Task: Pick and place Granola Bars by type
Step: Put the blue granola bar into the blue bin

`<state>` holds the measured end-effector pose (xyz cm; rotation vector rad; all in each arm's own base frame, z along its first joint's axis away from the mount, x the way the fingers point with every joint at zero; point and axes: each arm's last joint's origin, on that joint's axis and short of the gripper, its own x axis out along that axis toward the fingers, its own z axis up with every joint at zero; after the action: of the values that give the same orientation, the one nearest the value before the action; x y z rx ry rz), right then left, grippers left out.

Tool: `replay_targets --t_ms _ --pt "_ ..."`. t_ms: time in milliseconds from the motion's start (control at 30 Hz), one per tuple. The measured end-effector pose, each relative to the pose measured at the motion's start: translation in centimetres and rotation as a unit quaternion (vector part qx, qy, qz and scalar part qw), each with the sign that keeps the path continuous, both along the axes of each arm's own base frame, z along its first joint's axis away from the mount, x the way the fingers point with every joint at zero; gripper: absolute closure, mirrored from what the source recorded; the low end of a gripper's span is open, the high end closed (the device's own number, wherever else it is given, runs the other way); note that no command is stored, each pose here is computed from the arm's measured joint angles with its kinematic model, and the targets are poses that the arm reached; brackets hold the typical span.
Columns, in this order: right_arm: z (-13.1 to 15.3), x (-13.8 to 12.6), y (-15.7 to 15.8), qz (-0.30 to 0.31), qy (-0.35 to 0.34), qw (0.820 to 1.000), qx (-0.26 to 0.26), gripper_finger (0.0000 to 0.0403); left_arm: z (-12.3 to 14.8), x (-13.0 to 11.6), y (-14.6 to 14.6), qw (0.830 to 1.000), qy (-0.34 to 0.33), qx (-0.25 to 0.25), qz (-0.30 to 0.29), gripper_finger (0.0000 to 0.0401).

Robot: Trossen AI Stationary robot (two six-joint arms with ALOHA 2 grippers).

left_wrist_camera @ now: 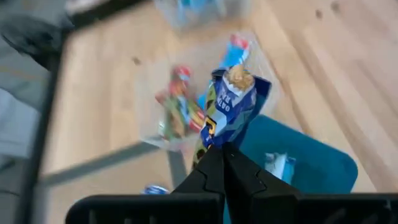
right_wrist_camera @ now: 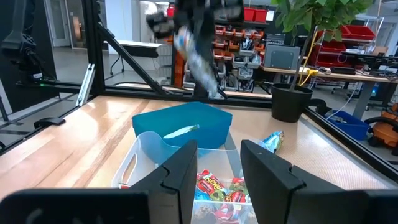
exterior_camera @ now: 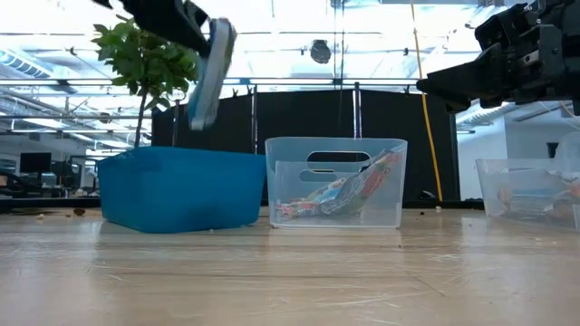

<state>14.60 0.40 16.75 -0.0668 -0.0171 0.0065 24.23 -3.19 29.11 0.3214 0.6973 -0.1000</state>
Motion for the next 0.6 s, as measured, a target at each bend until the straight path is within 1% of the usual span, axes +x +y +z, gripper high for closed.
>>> replay_targets --t_ms 67,167,267,367,467,600 --pt "0.0 0.0 0.0 0.000 0.001 1.000 0.000 0.0289 1.2 -0.8 0.1 0.999 -0.036 0.005 0.000 0.0400" --pt "0.0 0.0 0.0 0.000 0.000 1.000 0.000 0.0289 2.7 -2.0 0.4 0.993 -0.121 -0.006 0.011 0.0400" --pt "0.0 0.0 0.0 0.000 0.000 1.000 -0.001 0.0289 3.5 -3.1 0.6 0.978 -0.206 -0.015 0.013 0.0400" --pt "0.0 0.0 0.0 0.000 0.000 1.000 -0.002 0.0289 3.4 -4.4 0.8 0.963 -0.269 -0.029 0.021 0.0400" --pt "0.0 0.0 0.0 0.000 0.000 1.000 -0.001 0.0289 2.4 -5.9 1.4 0.952 -0.296 -0.048 0.059 0.0400" --pt "0.0 0.0 0.0 0.000 -0.001 1.000 -0.001 0.0289 0.0 -7.7 2.5 0.942 -0.291 -0.066 0.156 0.0400"
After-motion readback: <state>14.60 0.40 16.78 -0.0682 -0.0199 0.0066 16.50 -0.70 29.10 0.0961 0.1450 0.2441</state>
